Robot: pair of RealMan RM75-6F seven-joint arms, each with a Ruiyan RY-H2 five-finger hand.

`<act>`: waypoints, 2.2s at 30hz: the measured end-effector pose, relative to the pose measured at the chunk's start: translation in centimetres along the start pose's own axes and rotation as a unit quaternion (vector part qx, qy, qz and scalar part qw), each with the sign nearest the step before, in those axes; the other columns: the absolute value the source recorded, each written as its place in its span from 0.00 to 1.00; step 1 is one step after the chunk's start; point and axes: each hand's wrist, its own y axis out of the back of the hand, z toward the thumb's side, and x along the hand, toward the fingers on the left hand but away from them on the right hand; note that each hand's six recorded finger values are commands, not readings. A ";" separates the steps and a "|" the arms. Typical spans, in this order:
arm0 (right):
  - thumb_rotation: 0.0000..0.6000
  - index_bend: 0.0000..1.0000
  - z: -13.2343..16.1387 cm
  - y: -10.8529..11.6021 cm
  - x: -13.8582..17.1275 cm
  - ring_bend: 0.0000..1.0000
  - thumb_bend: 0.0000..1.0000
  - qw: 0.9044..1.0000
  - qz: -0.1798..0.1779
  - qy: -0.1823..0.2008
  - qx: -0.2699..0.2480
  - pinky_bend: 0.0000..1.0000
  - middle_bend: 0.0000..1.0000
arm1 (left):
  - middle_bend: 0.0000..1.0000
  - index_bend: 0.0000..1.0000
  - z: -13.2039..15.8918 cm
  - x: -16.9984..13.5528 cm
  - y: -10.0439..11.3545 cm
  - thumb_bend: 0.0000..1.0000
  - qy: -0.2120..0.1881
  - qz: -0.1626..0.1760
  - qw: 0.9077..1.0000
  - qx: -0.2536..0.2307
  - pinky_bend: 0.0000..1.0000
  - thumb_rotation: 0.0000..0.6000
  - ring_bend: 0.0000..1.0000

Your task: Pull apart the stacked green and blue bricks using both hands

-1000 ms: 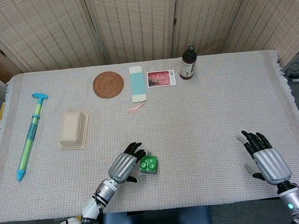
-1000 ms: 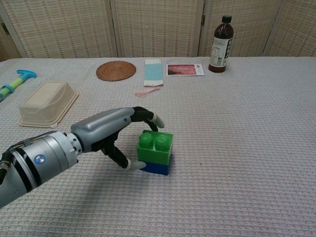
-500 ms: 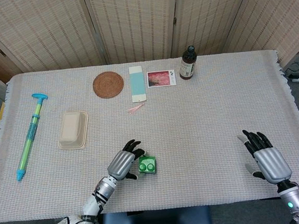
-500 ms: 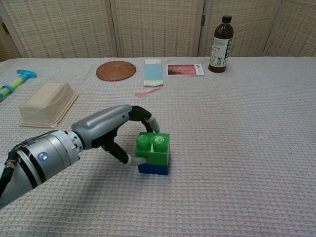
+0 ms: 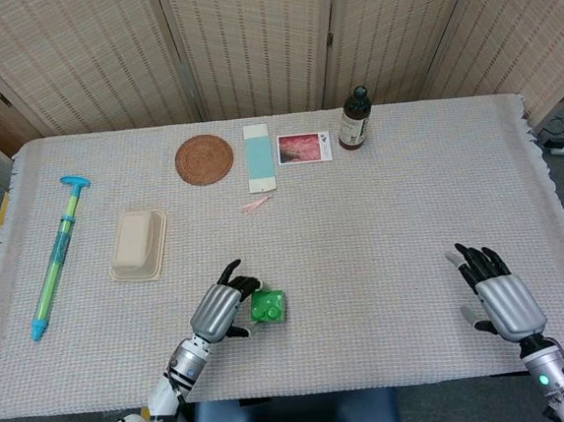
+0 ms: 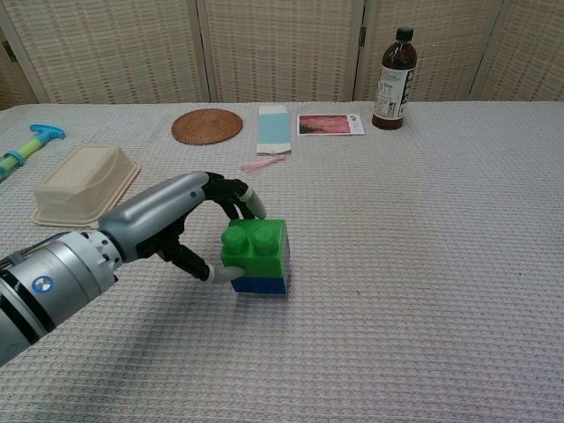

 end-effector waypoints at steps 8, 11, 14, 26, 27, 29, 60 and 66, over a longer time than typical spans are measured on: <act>1.00 0.00 0.6 -2.2 -2.5 0.00 0.41 0.997 0.046 0.025 -0.059 0.00 0.00 | 0.85 0.76 0.4 -0.8 1.9 0.42 0.006 0.025 0.999 -0.021 0.00 1.00 0.37; 1.00 0.00 1.5 -3.2 -3.6 0.00 0.41 0.992 0.060 0.050 -0.095 0.00 0.00 | 0.86 0.77 0.6 -1.1 2.7 0.42 0.009 0.034 0.999 -0.037 0.00 1.00 0.40; 1.00 0.00 2.6 -3.9 -4.7 0.00 0.41 0.984 0.069 0.076 -0.142 0.00 0.00 | 0.86 0.77 0.8 -1.3 3.4 0.42 0.013 0.041 0.998 -0.054 0.00 1.00 0.40; 1.00 0.01 7.1 -6.8 -10.6 0.09 0.41 0.906 0.122 0.143 -0.380 0.12 0.09 | 0.87 0.77 1.0 -1.3 4.6 0.42 0.013 0.062 0.995 -0.073 0.00 1.00 0.39; 1.00 0.01 7.8 -7.3 -11.3 0.09 0.41 0.900 0.126 0.149 -0.390 0.13 0.09 | 0.87 0.77 0.9 -1.3 4.6 0.42 0.012 0.064 0.995 -0.076 0.00 1.00 0.39; 1.00 0.01 9.1 -7.9 -12.2 0.10 0.41 0.890 0.134 0.160 -0.405 0.13 0.10 | 0.87 0.77 0.9 -1.3 4.7 0.42 0.012 0.066 0.995 -0.080 0.00 1.00 0.39; 1.00 0.06 21.3 -8.7 -14.7 0.14 0.41 0.808 0.165 0.246 -0.509 0.14 0.14 | 0.87 0.77 1.6 -1.3 4.3 0.42 0.010 0.058 0.994 -0.093 0.00 1.00 0.39; 1.00 0.07 22.6 -9.3 -14.8 0.14 0.41 0.803 0.167 0.249 -0.515 0.15 0.14 | 0.87 0.77 1.7 -1.3 4.4 0.42 0.007 0.059 0.993 -0.100 0.00 1.00 0.39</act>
